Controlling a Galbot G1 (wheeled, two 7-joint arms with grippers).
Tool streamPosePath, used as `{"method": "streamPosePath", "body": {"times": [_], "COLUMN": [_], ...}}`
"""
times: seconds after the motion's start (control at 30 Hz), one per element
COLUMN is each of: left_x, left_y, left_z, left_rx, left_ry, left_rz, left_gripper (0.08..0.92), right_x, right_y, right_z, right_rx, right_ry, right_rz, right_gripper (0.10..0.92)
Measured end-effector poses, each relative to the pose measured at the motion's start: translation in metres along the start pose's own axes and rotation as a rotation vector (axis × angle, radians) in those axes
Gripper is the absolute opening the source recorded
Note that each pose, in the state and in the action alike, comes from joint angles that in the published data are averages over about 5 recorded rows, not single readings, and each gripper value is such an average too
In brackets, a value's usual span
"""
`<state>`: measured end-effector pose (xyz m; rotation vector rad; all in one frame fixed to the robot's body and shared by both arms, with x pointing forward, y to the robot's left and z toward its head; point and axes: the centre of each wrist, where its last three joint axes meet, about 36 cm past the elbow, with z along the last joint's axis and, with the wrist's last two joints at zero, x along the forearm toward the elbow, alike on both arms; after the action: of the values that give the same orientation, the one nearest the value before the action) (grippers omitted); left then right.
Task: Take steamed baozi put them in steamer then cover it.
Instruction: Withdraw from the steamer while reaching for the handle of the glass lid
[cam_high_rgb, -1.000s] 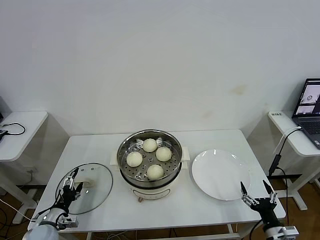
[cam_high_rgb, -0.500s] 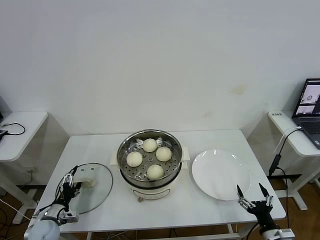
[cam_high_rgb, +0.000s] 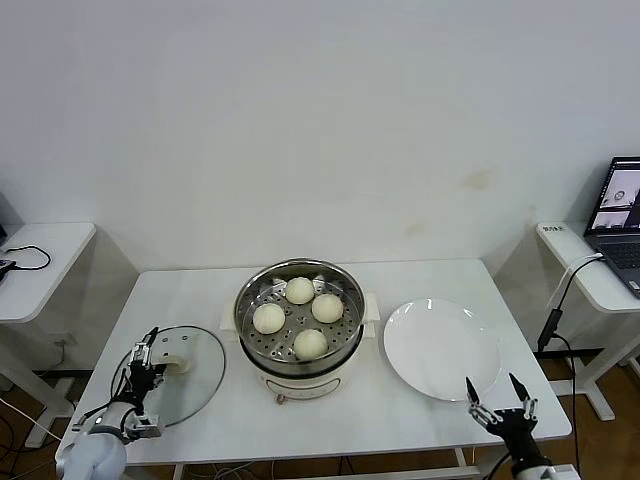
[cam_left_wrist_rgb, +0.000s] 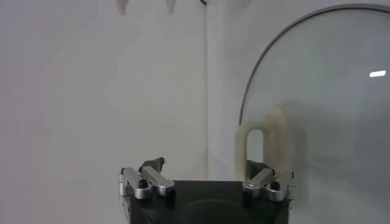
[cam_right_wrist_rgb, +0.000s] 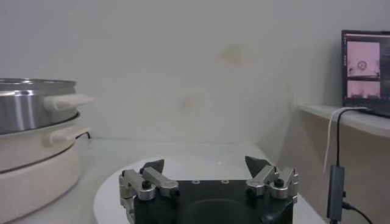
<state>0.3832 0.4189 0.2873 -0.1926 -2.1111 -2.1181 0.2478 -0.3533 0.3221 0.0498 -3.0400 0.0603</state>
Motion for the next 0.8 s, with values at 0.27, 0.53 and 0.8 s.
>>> {"method": "streamPosePath", "body": {"times": [0.27, 0.53, 0.8], "left_x": [0.0, -0.002, -0.002], "left_y": [-0.006, -0.012, -0.021], "left_z": [0.005, 0.008, 0.01], "left_rx": [0.007, 0.031, 0.081], "left_ry": [0.012, 0.016, 0.025], "left_rz": [0.003, -0.01, -0.043], "left_gripper": [0.602, 0.368, 0.171], "right_x": [0.001, 0.0, -0.001], "right_y": [0.005, 0.008, 0.009], "right_z": [0.002, 0.004, 0.004], "right_rx": [-0.002, -0.002, -0.001], "right_ry": [0.003, 0.007, 0.008], "right_rz": [-0.009, -0.019, -0.029], "right_gripper": [0.823, 0.823, 0.823]}}
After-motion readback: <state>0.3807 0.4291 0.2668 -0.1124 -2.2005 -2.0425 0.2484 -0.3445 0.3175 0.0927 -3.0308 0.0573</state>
